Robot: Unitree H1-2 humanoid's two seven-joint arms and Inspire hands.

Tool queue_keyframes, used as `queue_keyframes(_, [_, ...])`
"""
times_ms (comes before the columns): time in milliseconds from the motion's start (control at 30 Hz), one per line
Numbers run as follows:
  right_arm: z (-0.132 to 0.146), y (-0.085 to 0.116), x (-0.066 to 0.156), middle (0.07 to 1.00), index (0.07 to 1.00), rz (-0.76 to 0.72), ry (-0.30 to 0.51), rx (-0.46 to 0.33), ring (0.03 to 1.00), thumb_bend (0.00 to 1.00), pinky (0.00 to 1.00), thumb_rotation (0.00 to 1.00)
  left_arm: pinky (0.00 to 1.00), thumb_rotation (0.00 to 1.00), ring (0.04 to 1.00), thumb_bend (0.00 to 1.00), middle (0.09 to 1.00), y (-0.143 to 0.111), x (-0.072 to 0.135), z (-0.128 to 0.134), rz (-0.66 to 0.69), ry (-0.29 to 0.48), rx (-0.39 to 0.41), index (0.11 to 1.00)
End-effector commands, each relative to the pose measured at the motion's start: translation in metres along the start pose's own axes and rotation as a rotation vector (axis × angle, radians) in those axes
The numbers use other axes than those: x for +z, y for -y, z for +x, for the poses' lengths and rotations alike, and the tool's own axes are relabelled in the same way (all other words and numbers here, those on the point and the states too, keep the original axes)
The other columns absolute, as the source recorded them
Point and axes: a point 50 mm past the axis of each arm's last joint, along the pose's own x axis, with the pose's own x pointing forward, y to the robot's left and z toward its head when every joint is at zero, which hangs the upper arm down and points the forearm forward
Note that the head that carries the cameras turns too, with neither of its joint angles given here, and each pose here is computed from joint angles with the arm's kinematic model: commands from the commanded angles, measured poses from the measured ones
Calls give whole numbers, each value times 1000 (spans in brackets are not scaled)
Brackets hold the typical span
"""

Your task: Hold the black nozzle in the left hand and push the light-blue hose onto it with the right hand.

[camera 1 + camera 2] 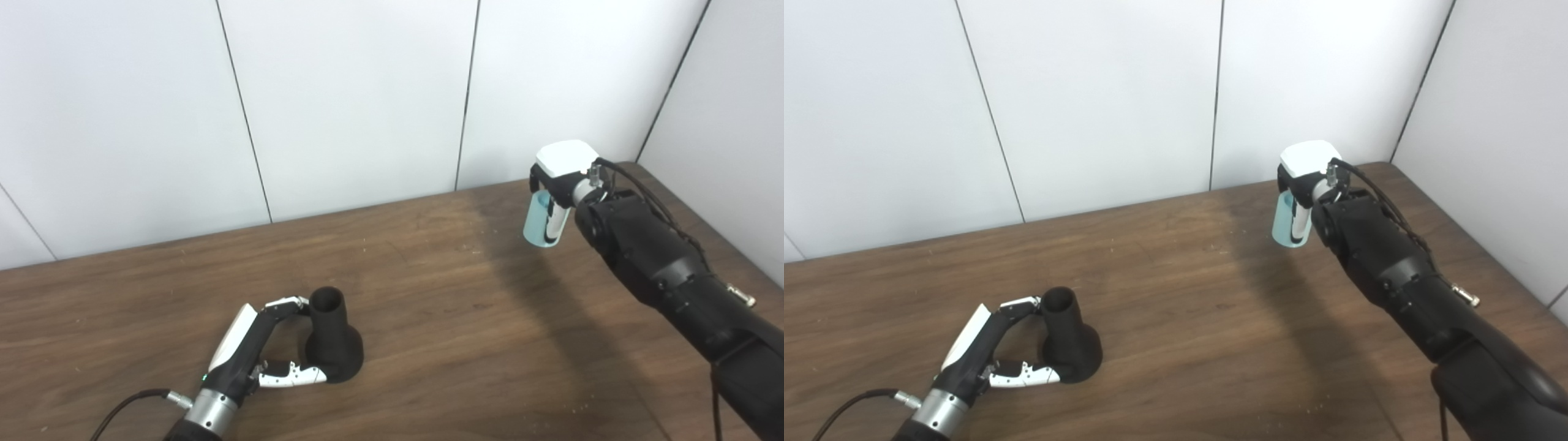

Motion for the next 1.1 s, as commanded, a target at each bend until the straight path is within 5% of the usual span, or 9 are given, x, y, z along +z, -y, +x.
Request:
queue_keyframes(0, [6,42,-17,502,591,5,-16,-113,400,535,144,0,905,77,724,514,594,18,-26,-21,38,-154,-143,481])
queue_keyframes(133, [7,40,-17,495,494,11,-14,-107,407,521,150,0,904,76,724,514,595,18,-26,-20,39,-154,-142,481])
queue_keyframes(1067, [1,54,-10,492,485,51,35,-110,407,522,131,0,901,76,718,514,597,22,-23,-21,23,-159,-141,481])
